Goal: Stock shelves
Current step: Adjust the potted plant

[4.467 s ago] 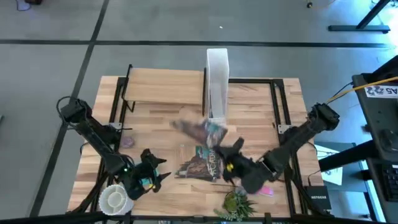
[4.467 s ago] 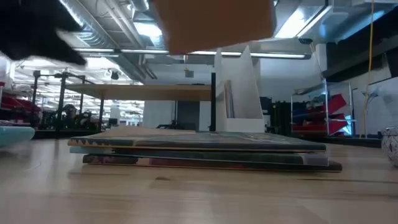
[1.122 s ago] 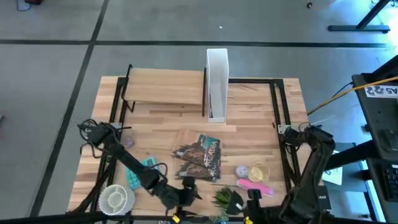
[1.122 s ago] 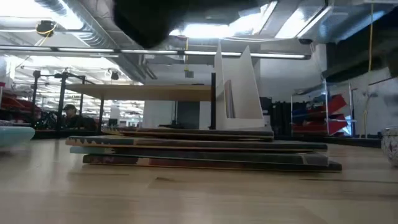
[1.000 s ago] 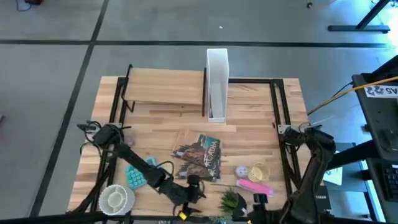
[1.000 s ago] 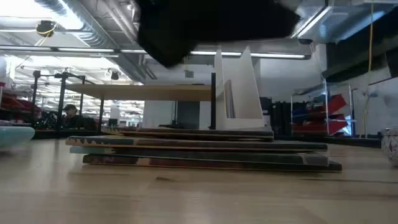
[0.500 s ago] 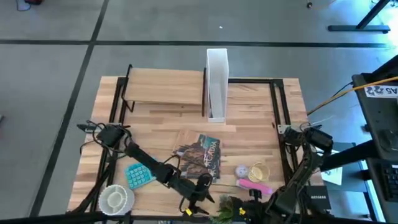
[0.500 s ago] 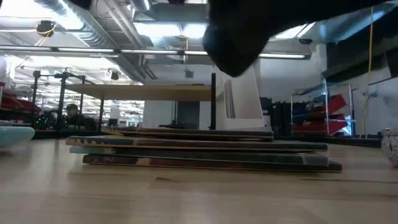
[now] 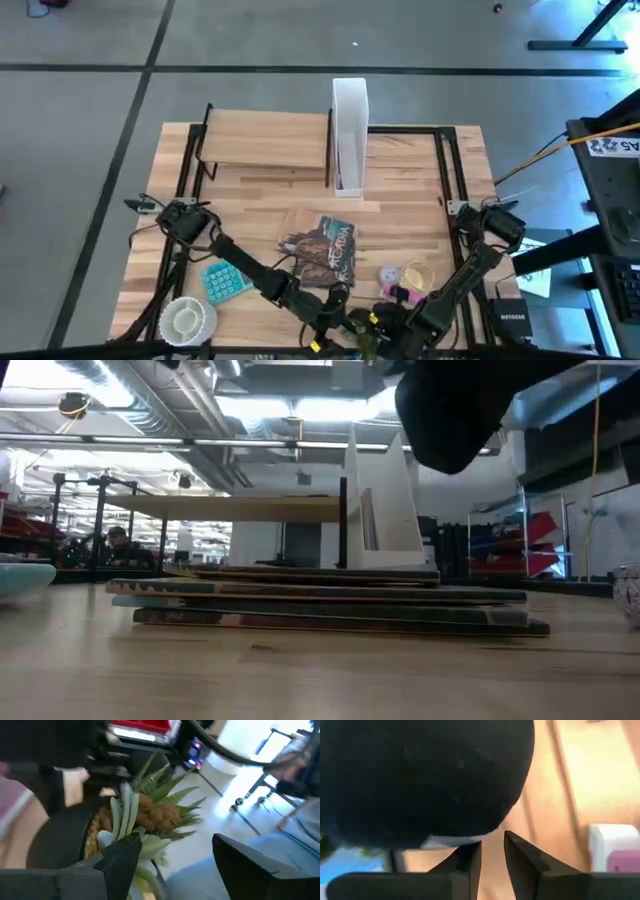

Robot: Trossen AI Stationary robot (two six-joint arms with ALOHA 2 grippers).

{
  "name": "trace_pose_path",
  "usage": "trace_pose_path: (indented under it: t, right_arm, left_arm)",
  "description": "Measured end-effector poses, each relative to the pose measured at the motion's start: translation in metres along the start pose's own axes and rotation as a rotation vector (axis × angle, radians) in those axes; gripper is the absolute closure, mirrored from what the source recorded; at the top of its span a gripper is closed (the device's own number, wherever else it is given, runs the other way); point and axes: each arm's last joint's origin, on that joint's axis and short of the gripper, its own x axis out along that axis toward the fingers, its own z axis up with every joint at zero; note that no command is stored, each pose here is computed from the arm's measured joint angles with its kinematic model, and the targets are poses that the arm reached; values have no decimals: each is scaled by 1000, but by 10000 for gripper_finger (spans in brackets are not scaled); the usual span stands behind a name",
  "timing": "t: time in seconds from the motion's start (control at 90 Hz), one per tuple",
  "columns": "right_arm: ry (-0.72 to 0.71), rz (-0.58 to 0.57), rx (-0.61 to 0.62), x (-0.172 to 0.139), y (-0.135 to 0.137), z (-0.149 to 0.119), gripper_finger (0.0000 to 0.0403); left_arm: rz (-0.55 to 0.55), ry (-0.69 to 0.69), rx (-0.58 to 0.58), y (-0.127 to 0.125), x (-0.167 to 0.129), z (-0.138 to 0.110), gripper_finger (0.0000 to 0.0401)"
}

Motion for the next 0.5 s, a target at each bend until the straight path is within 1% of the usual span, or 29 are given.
trace_pose_path:
  t: [0.156,0.267,0.4,0.5]
  right_arm:
    - [-4,-1,20,3,-2,6,337]
    - [35,27,29,2,-1,8,337]
    - [55,59,39,-2,1,9,337]
    - [72,85,45,-8,2,11,337]
  left_arm:
    - [66,-28,-64,11,0,5,164]
    - [100,-40,-116,22,0,9,164]
    - [128,-48,-151,32,0,11,164]
    - [131,-48,-154,33,0,11,164]
